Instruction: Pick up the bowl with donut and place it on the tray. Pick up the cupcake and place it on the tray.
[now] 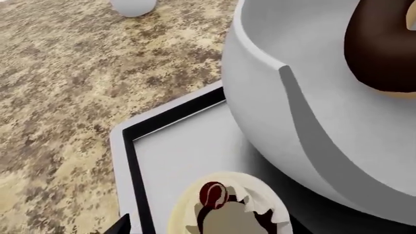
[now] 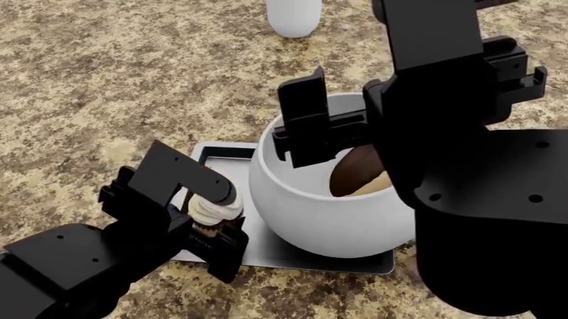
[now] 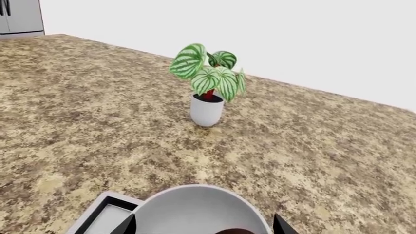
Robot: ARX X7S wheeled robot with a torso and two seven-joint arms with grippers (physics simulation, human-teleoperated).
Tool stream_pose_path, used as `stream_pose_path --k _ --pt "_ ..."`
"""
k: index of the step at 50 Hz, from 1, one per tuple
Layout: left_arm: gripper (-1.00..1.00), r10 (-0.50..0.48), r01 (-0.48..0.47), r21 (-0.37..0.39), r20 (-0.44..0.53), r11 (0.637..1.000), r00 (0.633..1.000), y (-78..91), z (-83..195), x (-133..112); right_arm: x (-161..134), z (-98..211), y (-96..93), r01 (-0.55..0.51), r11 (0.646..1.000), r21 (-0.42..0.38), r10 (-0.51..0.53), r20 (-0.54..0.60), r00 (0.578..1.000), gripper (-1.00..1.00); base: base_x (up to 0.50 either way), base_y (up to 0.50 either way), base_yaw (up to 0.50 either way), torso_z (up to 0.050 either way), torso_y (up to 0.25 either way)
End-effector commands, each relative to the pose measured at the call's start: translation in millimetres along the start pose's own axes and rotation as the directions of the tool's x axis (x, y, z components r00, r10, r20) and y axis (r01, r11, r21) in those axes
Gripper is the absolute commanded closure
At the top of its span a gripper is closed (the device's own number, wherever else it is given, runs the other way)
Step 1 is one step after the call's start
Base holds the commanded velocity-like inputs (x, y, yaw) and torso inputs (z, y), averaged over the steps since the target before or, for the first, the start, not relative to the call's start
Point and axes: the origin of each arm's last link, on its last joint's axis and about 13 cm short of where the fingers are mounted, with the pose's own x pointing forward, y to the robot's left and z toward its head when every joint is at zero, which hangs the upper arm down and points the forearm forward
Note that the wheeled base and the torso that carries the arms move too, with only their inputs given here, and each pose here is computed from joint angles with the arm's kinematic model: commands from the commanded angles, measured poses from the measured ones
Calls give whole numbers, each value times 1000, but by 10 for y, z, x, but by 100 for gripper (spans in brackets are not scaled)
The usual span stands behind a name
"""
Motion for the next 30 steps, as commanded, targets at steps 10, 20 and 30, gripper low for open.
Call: stream_pose_path --k 10,20,30 --pt "-100 -50 48 26 80 998 996 -162 25 -235 50 65 -50 14 998 62 -15 8 1000 -100 0 0 0 0 0" --pt "-100 -35 30 43 135 999 990 -203 -44 -413 5 92 -23 12 999 48 -13 18 1000 -100 0 0 0 0 0" --pt "-100 34 -48 72 191 996 981 -221 -263 -598 -119 72 -104 40 998 44 -41 33 999 -100 0 0 0 0 0"
